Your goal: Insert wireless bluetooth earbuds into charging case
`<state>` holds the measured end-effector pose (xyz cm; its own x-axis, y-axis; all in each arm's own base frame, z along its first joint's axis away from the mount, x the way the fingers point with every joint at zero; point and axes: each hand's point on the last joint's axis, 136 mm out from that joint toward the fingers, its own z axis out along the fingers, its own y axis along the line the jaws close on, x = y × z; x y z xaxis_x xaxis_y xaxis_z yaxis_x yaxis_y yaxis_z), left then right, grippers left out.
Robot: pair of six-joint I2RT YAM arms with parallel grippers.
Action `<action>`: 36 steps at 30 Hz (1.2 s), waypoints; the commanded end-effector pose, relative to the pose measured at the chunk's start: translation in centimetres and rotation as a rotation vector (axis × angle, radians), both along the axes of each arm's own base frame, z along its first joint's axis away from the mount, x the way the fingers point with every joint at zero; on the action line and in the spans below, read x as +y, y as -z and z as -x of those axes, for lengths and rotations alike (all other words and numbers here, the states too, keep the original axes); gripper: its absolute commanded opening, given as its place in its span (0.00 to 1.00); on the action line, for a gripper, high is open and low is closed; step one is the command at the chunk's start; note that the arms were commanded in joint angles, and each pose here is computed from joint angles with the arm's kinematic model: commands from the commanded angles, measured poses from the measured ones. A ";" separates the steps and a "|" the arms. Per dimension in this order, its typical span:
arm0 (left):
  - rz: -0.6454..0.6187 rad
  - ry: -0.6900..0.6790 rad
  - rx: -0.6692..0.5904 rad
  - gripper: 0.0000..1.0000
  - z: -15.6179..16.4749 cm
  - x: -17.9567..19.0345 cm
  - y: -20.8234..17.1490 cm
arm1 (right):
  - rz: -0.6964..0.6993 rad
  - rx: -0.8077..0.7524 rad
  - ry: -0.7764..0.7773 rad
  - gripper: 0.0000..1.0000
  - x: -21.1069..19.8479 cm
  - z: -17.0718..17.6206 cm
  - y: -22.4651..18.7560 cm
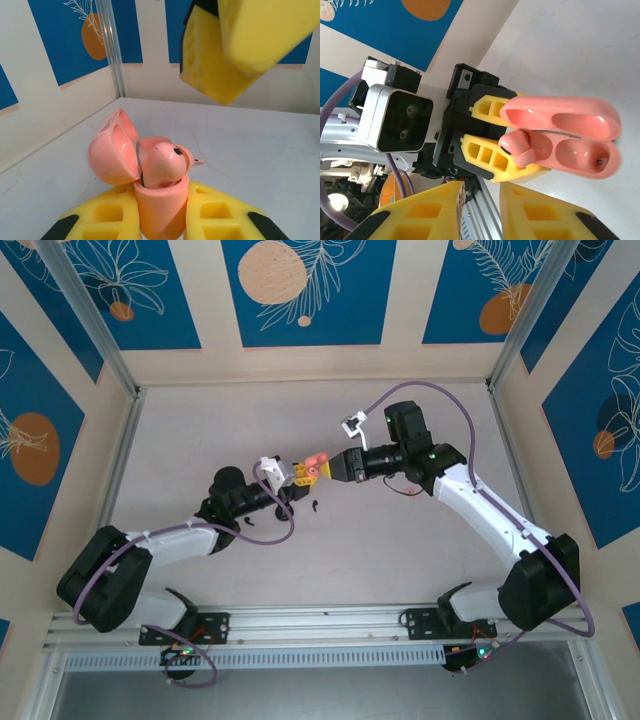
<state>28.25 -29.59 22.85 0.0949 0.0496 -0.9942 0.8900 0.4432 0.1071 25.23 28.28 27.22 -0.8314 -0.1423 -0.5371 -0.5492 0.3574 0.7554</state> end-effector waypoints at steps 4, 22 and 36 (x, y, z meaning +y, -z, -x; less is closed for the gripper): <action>0.042 0.004 -0.057 0.14 0.2 0.1 -2.2 | -0.029 0.058 0.027 0.23 0.4 0.3 0.4; 0.044 0.001 -0.059 0.13 0.4 0.3 -2.4 | -0.031 0.098 0.017 0.20 1.6 -0.5 1.8; 0.043 0.005 -0.057 0.13 0.5 0.3 -2.4 | -0.029 0.072 0.056 0.17 1.6 -1.6 1.6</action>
